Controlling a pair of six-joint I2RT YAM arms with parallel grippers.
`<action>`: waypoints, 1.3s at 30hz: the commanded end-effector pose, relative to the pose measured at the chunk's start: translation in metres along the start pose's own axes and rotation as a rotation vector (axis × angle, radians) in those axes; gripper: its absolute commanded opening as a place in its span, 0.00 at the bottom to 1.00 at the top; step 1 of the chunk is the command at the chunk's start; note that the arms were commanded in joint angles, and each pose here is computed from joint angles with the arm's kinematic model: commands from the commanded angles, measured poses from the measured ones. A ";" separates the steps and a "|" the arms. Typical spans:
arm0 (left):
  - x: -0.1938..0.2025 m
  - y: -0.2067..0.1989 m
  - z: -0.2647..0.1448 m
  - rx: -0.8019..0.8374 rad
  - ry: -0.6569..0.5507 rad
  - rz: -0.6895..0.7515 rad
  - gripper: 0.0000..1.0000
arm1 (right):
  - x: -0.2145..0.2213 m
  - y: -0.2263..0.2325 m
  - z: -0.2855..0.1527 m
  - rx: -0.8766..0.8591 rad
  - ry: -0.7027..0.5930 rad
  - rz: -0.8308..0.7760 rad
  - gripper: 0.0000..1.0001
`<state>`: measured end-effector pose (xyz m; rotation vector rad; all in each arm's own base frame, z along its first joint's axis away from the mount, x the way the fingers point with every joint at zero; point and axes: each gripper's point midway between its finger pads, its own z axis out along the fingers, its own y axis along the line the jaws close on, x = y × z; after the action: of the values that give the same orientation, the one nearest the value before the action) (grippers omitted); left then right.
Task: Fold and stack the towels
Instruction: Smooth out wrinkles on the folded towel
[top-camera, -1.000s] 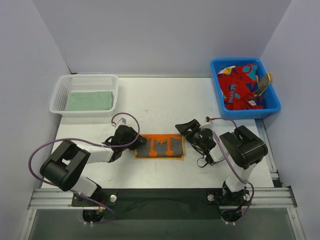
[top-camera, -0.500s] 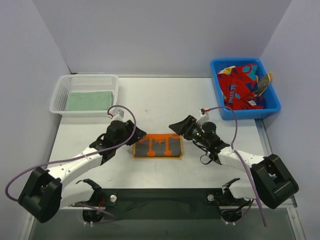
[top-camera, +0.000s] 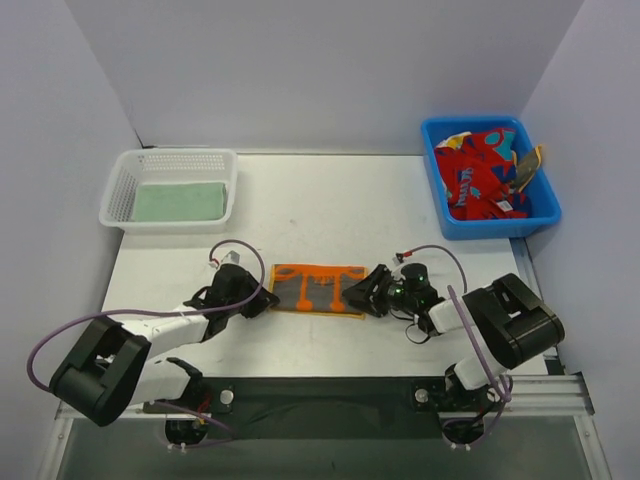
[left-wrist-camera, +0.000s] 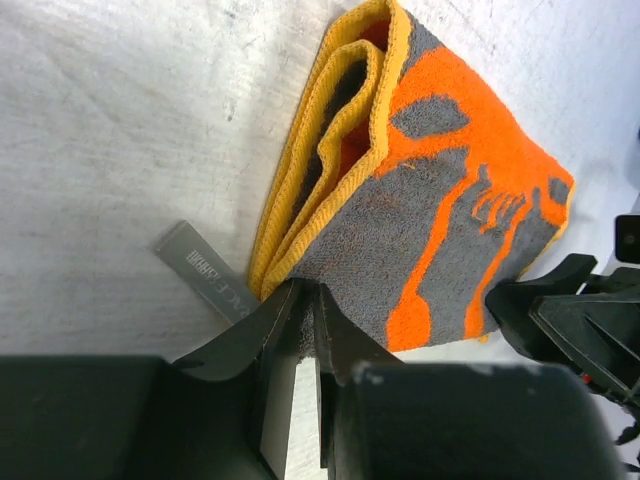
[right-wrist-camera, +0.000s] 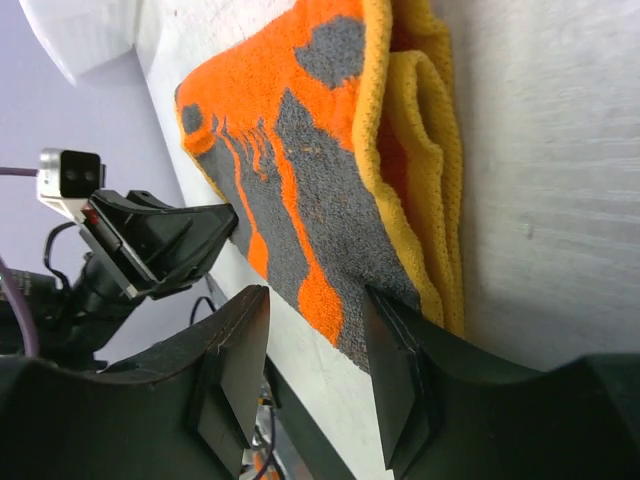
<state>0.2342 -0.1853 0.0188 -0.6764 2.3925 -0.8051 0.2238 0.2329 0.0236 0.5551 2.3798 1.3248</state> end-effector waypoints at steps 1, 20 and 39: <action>0.017 0.045 0.004 -0.135 0.054 -0.031 0.22 | 0.005 -0.045 -0.007 0.139 0.001 0.116 0.43; -0.015 -0.059 -0.060 0.030 -0.125 0.142 0.59 | -0.051 0.038 -0.048 0.369 0.048 -0.676 0.47; -0.135 0.041 -0.109 -0.307 -0.252 0.262 0.94 | 0.102 0.092 0.074 0.415 0.337 -1.382 0.63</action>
<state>0.2551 -0.0376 0.1038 -0.6176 2.3111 -0.2600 0.1782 0.3811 0.0526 -1.0805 2.3729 0.4048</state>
